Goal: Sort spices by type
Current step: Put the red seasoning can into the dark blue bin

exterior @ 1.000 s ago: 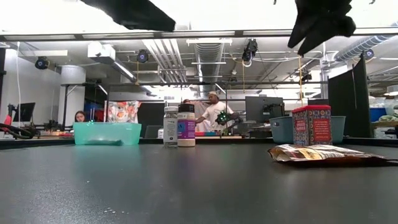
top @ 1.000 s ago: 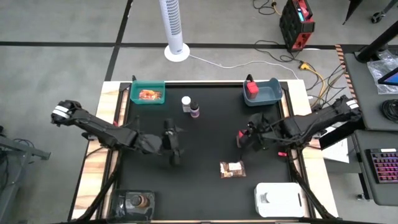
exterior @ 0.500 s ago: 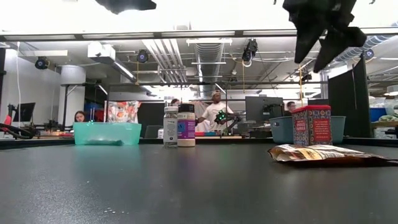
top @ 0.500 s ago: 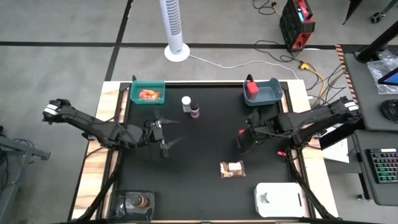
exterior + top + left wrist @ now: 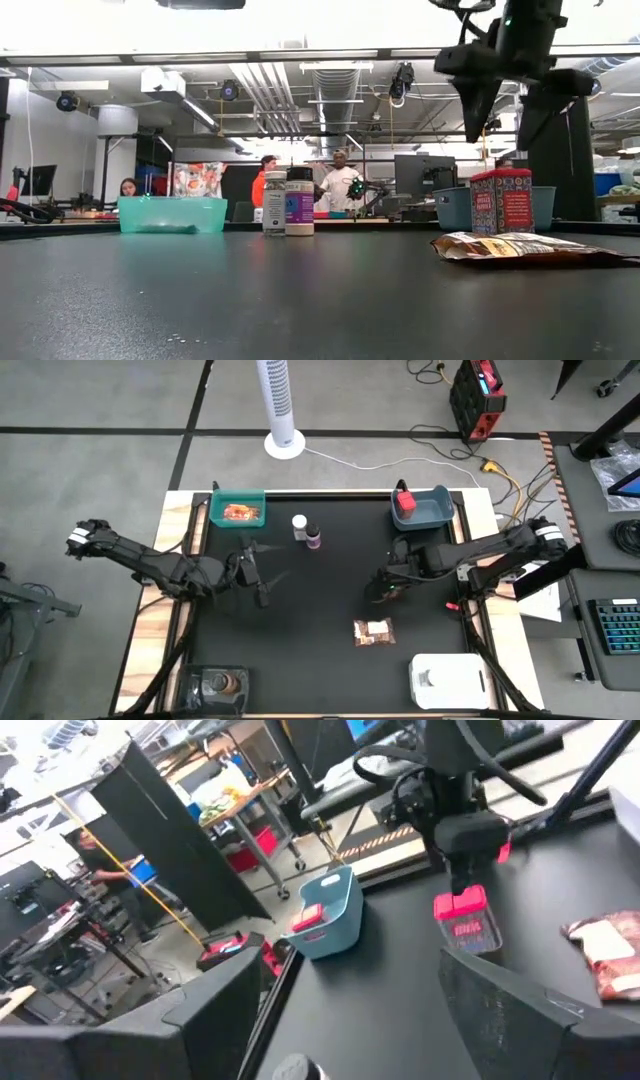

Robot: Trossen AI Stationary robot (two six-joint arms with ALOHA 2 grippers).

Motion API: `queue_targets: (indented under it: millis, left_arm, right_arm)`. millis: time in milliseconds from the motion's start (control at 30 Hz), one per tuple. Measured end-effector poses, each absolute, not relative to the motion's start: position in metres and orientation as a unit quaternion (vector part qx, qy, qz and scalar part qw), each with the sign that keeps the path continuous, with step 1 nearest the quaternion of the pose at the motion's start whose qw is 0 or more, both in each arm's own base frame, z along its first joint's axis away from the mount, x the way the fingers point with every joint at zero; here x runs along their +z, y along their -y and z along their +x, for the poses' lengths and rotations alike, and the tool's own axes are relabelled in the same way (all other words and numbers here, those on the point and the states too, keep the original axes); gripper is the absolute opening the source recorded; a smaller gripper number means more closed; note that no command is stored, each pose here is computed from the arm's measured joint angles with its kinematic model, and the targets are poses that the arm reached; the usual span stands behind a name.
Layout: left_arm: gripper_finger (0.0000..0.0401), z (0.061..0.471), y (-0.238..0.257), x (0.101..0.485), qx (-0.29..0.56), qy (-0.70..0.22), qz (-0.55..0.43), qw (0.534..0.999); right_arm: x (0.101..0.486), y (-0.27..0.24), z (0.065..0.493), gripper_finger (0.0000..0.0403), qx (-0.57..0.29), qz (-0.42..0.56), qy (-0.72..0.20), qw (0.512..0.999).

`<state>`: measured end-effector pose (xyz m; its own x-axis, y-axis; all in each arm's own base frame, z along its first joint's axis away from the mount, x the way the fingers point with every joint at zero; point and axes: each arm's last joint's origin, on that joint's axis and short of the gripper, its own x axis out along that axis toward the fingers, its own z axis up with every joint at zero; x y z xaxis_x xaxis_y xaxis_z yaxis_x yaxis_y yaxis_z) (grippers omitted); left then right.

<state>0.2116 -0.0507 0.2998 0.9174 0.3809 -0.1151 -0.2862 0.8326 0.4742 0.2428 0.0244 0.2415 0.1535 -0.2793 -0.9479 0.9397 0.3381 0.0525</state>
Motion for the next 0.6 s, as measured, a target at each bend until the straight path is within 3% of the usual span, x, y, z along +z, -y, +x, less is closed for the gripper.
queue_targets:
  millis: [400,600]
  left_arm:
    - [0.0285,0.211,0.049,0.297,0.18,-0.116,0.239,0.947]
    - [0.0285,0.211,0.049,0.297,0.181,-0.116,0.236,0.948]
  right_arm:
    - [0.206,-0.025,0.262,0.0381,-0.477,0.338,-0.516,0.627]
    - [0.202,-0.021,0.265,0.0359,-0.475,0.343,-0.52,0.622]
